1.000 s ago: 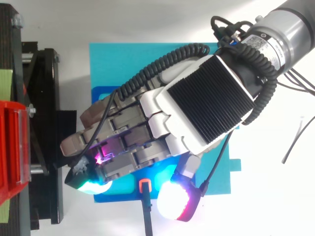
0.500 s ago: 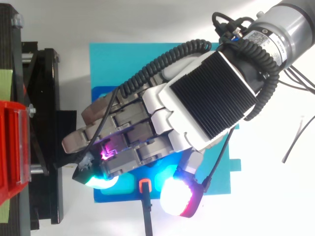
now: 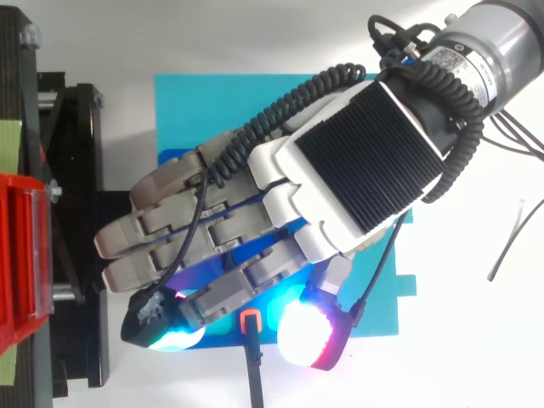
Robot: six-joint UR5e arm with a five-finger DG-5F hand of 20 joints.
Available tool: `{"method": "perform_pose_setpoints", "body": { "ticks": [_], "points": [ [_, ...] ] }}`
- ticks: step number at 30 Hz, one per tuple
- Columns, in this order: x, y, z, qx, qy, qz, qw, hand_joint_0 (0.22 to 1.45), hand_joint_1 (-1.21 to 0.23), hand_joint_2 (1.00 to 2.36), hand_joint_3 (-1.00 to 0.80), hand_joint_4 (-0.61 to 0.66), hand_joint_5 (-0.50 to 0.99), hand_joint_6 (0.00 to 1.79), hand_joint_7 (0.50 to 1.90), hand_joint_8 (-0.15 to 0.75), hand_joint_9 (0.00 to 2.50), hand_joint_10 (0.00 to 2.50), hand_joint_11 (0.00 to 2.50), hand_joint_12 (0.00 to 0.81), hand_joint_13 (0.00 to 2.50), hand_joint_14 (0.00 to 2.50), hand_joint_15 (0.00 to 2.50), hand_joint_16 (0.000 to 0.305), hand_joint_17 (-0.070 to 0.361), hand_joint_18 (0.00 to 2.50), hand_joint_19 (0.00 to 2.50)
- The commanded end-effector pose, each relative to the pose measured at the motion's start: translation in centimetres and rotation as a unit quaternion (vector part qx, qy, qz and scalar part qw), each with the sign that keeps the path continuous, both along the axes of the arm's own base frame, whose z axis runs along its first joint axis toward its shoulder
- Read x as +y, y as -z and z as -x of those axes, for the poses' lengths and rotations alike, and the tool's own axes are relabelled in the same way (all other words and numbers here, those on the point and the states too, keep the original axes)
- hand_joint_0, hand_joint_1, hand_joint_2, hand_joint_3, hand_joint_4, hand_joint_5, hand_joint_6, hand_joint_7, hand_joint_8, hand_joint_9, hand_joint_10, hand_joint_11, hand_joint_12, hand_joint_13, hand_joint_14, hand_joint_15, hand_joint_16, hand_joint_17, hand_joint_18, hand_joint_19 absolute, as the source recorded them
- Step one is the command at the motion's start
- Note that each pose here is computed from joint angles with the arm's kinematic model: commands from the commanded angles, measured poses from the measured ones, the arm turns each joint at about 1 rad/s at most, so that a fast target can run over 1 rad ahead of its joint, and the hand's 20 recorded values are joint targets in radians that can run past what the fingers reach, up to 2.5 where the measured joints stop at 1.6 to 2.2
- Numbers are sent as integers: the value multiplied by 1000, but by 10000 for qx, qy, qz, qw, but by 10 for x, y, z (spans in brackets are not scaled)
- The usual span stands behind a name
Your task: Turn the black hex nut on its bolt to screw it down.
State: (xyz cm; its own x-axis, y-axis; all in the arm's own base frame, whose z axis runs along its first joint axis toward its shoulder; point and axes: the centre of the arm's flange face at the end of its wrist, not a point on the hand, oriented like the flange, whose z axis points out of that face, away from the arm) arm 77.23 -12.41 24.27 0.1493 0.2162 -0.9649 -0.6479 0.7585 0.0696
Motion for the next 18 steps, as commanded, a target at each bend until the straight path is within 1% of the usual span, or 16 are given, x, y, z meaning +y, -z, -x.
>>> {"method": "perform_pose_setpoints", "body": {
  "ticks": [1, 6, 7, 10, 11, 12, 15, 16, 18],
  "points": [
    [0, 0, 0, -10, -8, 2, 10000, 495, -347, 1000, -500, 177, -74, 502, 701, 103, 0, 0, 0, 299, 156, 0, 0, 53, 120, 187, 379],
    [-1, 0, 0, -2, -1, 1, 10000, 492, -346, 1000, -500, 198, -70, 502, 709, 111, 0, 0, 0, 302, 157, 0, 0, 53, 120, 184, 385],
    [0, 0, 0, -2, -8, 1, 10000, 491, -343, 1000, -500, 204, -67, 502, 723, 120, 0, 0, 0, 303, 162, 0, 0, 53, 120, 182, 392],
    [-1, 0, 0, -10, -1, 2, 10000, 492, -337, 1000, -500, 226, -59, 502, 755, 138, 0, 0, 0, 305, 180, 0, 0, 53, 120, 182, 396],
    [-1, 1, 0, 5, -1, 1, 10000, 493, -332, 1000, -500, 235, -57, 502, 772, 139, 0, 0, 0, 306, 184, 0, 0, 53, 120, 187, 399],
    [-1, 0, 0, -10, -1, 2, 10000, 493, -330, 1000, -500, 238, -55, 502, 777, 145, 0, 0, 0, 307, 186, 0, 0, 54, 121, 192, 403],
    [-3, 2, 1, 8, 16, 6, 10000, 493, -326, 1000, -500, 245, -48, 502, 813, 157, 0, 0, 0, 310, 201, 0, 0, 54, 122, 201, 409],
    [-6, 2, 1, 31, 32, 4, 10000, 493, -325, 1000, -500, 248, -47, 502, 824, 160, 0, 0, 0, 312, 208, 0, 0, 54, 122, 207, 408],
    [-7, 1, 2, 24, 32, 7, 10000, 494, -323, 1000, -500, 254, -45, 502, 836, 167, 0, 0, 0, 312, 212, 0, 0, 54, 122, 209, 409]
  ]
}}
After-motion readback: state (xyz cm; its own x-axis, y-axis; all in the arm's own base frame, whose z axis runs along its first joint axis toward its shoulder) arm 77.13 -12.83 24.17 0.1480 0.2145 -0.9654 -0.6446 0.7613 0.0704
